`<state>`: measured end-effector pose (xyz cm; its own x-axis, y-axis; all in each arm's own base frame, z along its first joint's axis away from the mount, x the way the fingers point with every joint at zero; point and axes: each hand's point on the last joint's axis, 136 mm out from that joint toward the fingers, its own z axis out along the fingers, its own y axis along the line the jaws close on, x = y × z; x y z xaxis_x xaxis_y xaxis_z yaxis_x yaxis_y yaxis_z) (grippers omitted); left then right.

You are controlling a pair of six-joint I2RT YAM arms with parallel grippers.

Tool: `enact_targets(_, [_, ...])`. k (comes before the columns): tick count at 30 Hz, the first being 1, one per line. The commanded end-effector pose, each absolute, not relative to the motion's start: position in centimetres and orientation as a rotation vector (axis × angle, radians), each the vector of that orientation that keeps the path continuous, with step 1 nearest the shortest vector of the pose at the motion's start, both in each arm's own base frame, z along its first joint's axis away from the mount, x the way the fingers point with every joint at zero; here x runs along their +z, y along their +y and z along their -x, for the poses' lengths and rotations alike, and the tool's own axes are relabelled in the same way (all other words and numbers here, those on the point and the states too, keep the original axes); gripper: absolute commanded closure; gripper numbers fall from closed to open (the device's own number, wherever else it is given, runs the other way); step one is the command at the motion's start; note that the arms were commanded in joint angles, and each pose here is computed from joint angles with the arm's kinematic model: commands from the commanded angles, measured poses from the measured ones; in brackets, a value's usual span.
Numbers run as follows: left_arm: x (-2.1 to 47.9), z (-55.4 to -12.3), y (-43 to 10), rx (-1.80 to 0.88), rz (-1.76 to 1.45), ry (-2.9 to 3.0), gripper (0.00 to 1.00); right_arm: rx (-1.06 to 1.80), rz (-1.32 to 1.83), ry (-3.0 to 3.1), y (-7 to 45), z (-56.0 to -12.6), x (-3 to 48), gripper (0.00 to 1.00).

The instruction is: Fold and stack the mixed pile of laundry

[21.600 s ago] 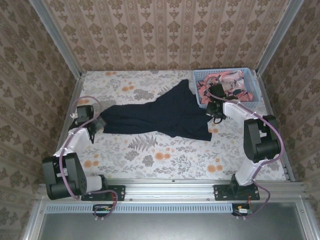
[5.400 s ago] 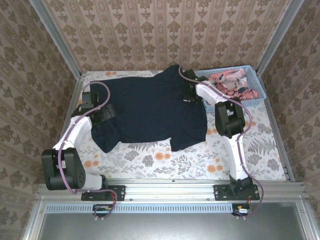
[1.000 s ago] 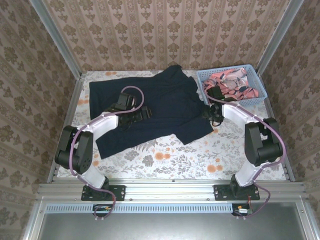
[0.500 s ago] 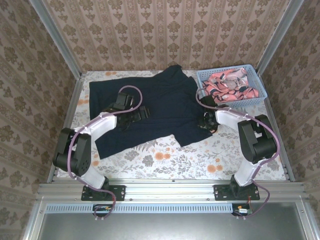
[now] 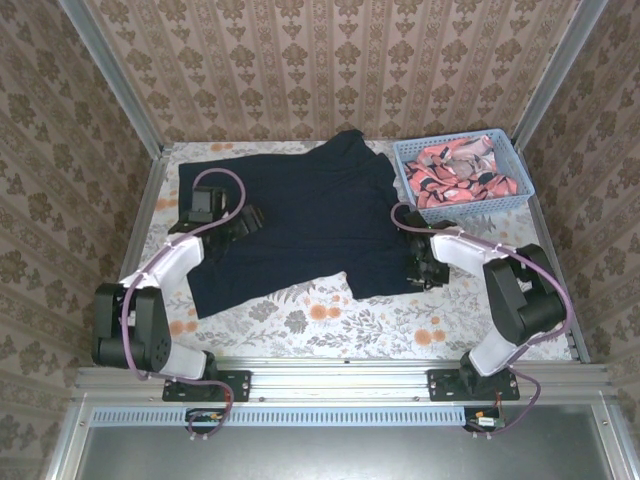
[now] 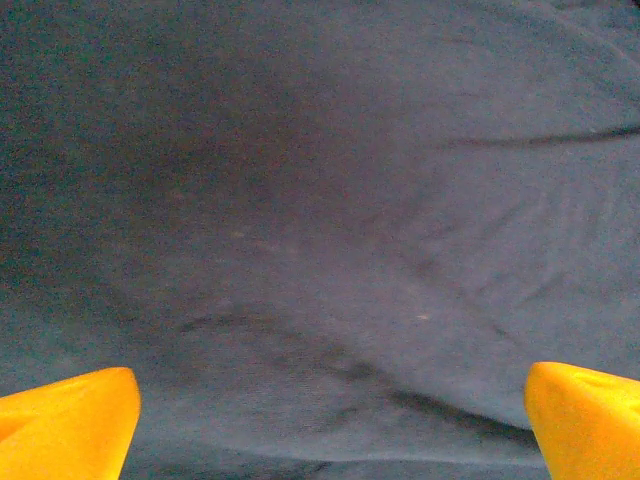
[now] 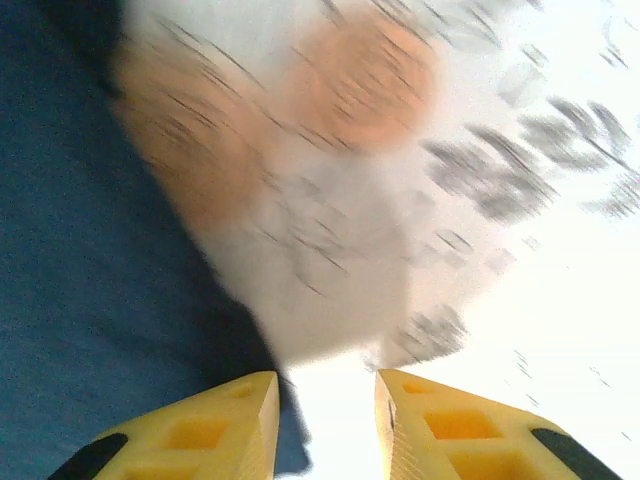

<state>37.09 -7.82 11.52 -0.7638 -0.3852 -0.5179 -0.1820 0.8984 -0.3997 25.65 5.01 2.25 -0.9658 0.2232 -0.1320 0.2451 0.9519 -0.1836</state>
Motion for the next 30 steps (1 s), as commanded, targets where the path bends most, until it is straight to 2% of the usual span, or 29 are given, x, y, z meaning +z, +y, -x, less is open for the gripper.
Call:
enact_targets(1, [12.0,-36.2,-5.8,-0.374,0.388,2.444,0.0,-0.408,-0.364,2.978,3.3,-24.3,4.6,0.67])
enact_targets(6, [11.9,-37.1,-2.9,-0.205,0.405,2.434,0.0,-0.152,-0.294,2.815,7.1,-29.9,8.8,0.66])
enact_targets(11, [12.5,-38.4,2.4,0.083,0.506,2.357,0.0,-0.071,-0.221,2.686,9.7,-37.1,11.0,0.66])
enact_targets(14, [11.9,-39.7,4.5,0.043,0.595,2.334,0.01,-0.009,-0.199,2.665,11.3,-40.7,10.7,0.69])
enact_targets(16, [11.4,-41.2,4.1,-0.118,0.637,2.327,0.09,0.019,-0.19,2.666,12.1,-42.7,9.7,0.73])
enact_targets(18, [10.7,-42.6,3.5,-0.23,0.657,2.329,0.31,0.013,-0.198,2.678,12.2,-44.2,8.7,0.79])
enact_targets(19, [10.3,-43.0,3.5,-0.239,0.677,2.34,0.35,0.013,-0.204,2.683,12.2,-44.8,8.3,0.79])
enact_targets(26, [7.4,-44.2,6.5,-0.252,0.795,2.351,0.37,0.02,-0.2,2.743,12.6,-45.8,5.5,0.8])
enact_targets(30, [6.6,-45.7,6.1,-0.371,0.778,2.349,0.45,-0.011,-0.202,2.767,12.2,-45.5,4.5,0.82])
